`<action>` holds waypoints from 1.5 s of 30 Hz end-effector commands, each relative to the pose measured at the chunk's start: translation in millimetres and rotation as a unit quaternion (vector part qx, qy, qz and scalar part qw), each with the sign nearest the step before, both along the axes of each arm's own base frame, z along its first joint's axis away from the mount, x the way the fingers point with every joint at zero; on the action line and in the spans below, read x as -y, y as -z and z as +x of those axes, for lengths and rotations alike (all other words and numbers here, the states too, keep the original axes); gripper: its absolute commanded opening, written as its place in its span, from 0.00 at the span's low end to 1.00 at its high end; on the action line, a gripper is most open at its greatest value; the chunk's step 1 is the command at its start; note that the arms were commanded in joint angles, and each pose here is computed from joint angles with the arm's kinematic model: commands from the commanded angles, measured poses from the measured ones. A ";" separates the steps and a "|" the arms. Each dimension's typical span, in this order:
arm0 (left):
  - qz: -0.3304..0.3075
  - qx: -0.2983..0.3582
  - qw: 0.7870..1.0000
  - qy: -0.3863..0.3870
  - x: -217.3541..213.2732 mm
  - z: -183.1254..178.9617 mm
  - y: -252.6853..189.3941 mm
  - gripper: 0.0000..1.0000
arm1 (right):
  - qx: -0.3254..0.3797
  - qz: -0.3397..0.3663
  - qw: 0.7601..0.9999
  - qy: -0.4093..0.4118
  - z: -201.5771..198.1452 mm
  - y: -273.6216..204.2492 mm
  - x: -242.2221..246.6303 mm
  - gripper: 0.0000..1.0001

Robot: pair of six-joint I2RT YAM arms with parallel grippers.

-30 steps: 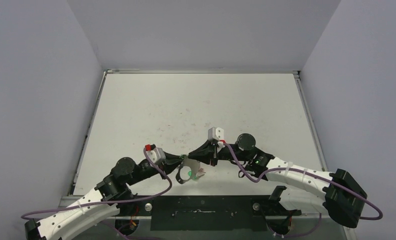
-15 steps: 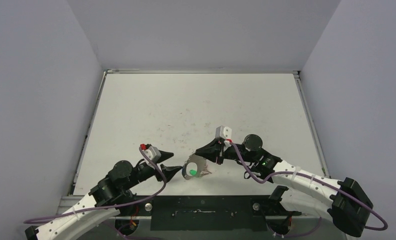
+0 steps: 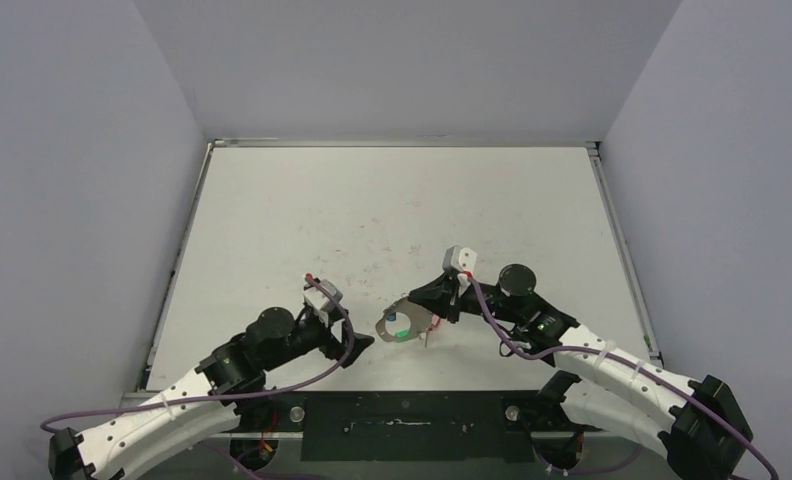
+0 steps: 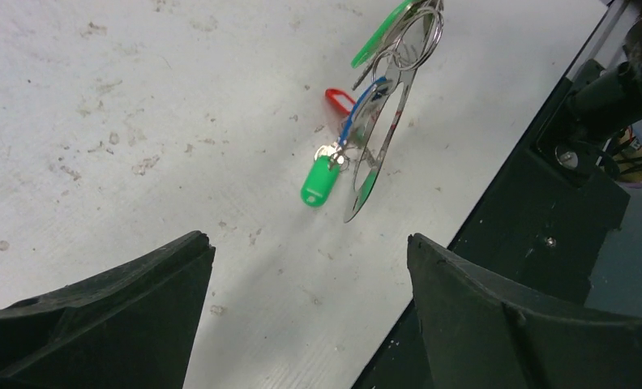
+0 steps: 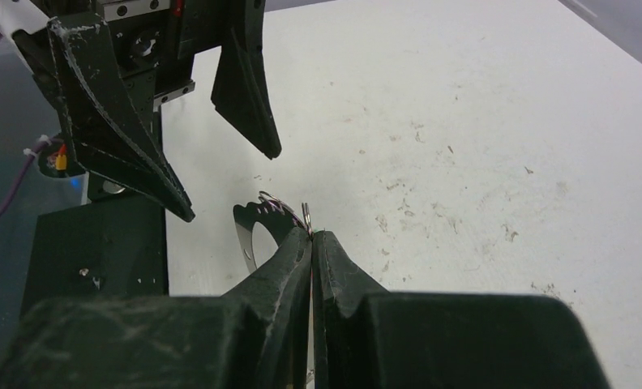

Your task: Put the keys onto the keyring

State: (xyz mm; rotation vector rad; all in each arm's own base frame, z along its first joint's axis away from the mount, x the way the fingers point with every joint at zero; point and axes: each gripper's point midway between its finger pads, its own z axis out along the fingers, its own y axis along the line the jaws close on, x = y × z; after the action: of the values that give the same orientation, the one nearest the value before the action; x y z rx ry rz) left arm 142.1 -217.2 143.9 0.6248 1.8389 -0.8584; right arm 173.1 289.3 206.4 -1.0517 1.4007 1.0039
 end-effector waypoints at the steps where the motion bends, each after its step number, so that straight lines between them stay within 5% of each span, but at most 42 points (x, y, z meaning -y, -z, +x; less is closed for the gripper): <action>1: -0.023 0.002 1.000 -0.013 10.9 10.8 -23.9 0.88 | 0.015 -0.002 0.999 0.034 19.5 -9.4 0.8 0.00; 10: -0.007 -0.038 0.999 -0.038 16.8 26.8 -2.6 0.96 | -0.026 -0.050 0.994 0.093 59.0 17.6 0.3 0.01; 24: -0.082 -0.136 0.981 -0.109 -7.6 78.5 24.7 0.97 | -0.105 -0.064 0.982 0.145 139.0 56.5 -0.3 0.16; 28: -0.087 -0.148 0.973 -0.153 -23.4 100.1 29.3 0.97 | -0.112 -0.057 0.976 0.177 168.8 61.9 8.5 0.26; 37: -0.063 -0.184 0.944 -0.265 -70.2 134.0 43.7 0.97 | -0.109 -0.034 0.957 0.266 224.0 49.1 56.2 0.71; 45: -0.072 -0.106 0.917 -0.377 -116.2 150.2 31.6 0.97 | -0.109 -0.026 0.929 0.354 226.6 48.8 111.8 1.00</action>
State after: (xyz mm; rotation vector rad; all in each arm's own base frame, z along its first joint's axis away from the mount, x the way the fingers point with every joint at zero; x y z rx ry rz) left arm 275.5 -126.1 88.1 -0.1976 2.1085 -0.6447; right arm 393.7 202.4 124.6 -0.4984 1.9055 0.6303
